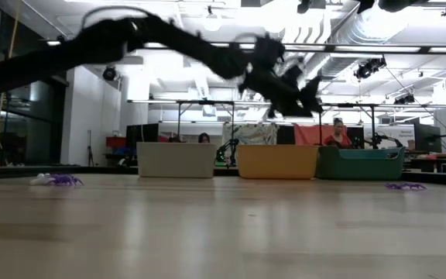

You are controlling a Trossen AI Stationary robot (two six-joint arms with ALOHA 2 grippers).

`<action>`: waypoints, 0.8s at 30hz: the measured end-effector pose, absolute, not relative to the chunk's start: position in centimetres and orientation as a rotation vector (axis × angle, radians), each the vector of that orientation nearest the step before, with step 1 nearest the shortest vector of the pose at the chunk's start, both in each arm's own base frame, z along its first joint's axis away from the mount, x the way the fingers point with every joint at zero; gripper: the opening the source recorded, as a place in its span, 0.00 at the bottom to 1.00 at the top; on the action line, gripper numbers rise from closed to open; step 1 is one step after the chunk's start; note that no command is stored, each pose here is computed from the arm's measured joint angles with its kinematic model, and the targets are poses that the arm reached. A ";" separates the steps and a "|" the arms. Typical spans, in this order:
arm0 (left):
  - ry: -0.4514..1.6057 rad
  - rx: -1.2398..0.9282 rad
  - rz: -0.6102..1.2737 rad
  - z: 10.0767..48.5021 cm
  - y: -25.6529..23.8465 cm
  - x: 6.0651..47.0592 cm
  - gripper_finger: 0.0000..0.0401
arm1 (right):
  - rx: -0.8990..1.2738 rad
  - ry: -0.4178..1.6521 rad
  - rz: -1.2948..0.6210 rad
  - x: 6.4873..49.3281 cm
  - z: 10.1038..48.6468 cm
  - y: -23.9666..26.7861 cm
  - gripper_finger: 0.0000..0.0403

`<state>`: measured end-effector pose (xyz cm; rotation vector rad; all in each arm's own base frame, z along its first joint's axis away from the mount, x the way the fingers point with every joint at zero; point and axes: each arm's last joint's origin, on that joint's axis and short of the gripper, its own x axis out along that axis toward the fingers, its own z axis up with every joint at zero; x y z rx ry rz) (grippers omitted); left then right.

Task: Sort Halloween decoration
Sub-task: Put the white bone toy into the green bin

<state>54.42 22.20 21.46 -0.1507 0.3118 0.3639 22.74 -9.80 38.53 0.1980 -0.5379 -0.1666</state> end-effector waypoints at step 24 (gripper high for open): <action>0.843 0.005 0.169 31.5 12.6 40.9 0.00 | 0.119 -0.539 -0.159 22.7 38.6 -9.7 0.00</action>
